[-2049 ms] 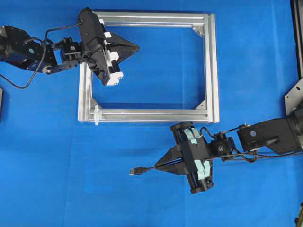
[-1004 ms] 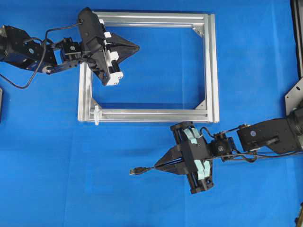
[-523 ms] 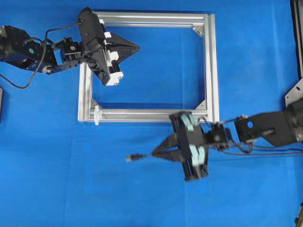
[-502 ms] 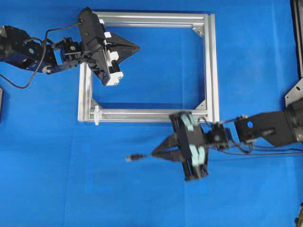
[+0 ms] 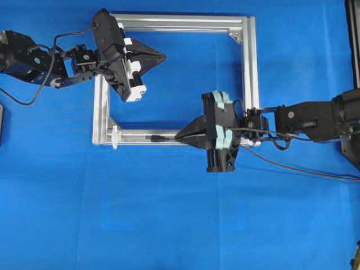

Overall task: Insert the wire through the string loop located on the left side.
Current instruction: 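Lift the cable and carry it toward the white zip-tie loop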

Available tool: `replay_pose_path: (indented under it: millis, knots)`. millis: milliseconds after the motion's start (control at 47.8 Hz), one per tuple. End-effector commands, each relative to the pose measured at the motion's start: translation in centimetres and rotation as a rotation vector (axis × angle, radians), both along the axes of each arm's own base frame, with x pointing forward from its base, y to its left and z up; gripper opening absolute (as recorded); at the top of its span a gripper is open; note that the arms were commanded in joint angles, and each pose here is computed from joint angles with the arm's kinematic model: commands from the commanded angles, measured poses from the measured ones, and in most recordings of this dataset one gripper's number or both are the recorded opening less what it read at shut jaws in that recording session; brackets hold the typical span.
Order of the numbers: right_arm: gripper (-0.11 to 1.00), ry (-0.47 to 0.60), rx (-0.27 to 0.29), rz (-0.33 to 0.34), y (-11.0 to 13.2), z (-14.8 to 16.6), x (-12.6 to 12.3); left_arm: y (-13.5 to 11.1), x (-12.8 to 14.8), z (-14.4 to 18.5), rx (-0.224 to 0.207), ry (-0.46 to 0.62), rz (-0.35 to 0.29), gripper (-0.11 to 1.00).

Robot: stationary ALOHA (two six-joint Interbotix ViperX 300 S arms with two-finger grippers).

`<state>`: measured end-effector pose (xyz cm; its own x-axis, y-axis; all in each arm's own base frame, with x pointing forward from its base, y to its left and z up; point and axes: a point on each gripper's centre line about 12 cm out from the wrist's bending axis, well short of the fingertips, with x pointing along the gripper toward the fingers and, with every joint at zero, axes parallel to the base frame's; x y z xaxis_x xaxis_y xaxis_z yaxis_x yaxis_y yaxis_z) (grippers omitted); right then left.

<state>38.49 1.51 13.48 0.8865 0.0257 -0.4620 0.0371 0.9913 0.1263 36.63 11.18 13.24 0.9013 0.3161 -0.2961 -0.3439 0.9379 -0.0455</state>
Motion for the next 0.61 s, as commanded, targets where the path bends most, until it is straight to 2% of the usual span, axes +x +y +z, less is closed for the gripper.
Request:
replay_pose_path:
  millis: [0,272,586]
  knots:
    - [0.03,-0.04,-0.004,-0.006,-0.3,1.3,0.2,0.0,0.3,1.6,0.015,-0.045,-0.004,0.0]
    - [0.03,-0.048,-0.009,-0.005,-0.4,1.5,0.4,0.1,0.4,1.6,0.017,-0.046,-0.003,0.0]
    - [0.03,-0.068,-0.025,0.022,0.2,2.0,2.5,0.1,0.4,1.7,0.018,-0.049,-0.003,0.0]
